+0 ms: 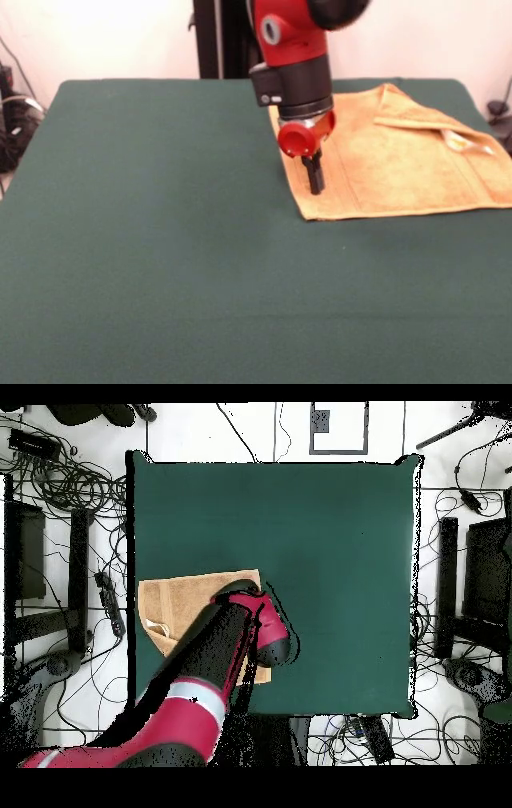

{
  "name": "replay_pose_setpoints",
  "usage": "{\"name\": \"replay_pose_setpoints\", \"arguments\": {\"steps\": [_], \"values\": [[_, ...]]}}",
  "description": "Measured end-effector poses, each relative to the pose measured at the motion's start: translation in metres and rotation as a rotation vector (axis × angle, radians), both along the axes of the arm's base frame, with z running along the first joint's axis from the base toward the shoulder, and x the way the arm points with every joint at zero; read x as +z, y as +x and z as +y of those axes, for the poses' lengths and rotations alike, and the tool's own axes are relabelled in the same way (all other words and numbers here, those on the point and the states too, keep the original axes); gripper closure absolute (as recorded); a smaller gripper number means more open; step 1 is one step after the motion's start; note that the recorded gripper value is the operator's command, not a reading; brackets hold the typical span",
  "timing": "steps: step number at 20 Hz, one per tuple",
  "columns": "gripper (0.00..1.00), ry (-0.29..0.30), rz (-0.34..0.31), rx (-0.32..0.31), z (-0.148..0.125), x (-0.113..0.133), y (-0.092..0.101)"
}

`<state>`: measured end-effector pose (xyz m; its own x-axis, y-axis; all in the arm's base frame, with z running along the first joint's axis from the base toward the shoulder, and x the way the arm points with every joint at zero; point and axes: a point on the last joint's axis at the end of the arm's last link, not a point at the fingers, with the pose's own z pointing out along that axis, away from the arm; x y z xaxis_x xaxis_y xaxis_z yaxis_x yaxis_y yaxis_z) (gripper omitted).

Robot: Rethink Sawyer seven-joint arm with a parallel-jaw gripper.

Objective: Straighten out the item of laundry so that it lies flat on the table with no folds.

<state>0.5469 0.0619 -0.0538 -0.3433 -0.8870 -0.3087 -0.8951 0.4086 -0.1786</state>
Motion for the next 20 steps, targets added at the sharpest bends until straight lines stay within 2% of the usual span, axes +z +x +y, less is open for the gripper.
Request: {"name": "replay_pose_setpoints", "arguments": {"steps": [3,5,9,20], "values": [[1.00,-0.043,0.022,0.033,0.004,0.002,0.005],[1.00,-0.060,0.033,0.012,0.007,0.002,0.008],[1.00,-0.044,0.052,-0.039,0.006,0.003,0.011],[1.00,-0.019,0.097,0.012,0.000,0.003,0.020]]}}
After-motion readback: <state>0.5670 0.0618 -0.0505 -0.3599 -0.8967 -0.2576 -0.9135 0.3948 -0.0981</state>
